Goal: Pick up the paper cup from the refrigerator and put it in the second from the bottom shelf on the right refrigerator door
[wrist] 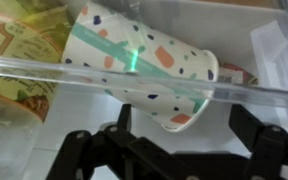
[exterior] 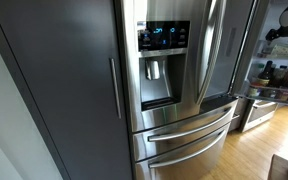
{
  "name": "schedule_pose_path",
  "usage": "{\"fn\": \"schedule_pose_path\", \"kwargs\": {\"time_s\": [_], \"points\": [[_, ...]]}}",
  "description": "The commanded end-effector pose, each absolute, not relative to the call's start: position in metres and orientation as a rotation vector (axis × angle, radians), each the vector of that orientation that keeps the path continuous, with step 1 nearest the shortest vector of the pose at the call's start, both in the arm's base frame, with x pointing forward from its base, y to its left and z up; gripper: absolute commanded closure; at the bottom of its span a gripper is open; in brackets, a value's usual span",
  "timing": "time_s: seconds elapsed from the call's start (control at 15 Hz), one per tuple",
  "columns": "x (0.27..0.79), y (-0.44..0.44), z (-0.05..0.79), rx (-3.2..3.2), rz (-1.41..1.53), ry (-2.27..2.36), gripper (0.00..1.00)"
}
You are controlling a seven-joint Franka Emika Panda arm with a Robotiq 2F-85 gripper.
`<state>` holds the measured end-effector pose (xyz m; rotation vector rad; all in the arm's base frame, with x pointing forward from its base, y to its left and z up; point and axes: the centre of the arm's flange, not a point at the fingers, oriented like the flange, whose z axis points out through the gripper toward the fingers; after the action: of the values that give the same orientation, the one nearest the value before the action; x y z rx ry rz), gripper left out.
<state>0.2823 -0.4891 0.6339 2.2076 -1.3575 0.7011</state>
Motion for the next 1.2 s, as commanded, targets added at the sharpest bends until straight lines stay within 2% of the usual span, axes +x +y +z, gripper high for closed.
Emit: {"fn": "schedule_pose_path", "kwargs": {"time_s": [0.0, 0.07, 0.2, 0.33, 0.67, 0.87, 1.0, 1.13], "points": [[0.279, -0.493, 0.629, 2.198, 0.631, -1.305, 0.0], [0.278, -0.493, 0.629, 2.195, 0.62, -1.297, 0.0], [0.277, -0.493, 0.63, 2.185, 0.602, -1.291, 0.25], [0.277, -0.493, 0.631, 2.165, 0.587, -1.298, 0.42], [0.279, -0.488, 0.637, 2.121, 0.558, -1.355, 0.8], [0.28, -0.485, 0.639, 2.12, 0.556, -1.382, 0.98], [0.281, -0.484, 0.641, 2.115, 0.559, -1.404, 1.0], [0.281, -0.484, 0.644, 2.106, 0.574, -1.425, 0.98]]}}
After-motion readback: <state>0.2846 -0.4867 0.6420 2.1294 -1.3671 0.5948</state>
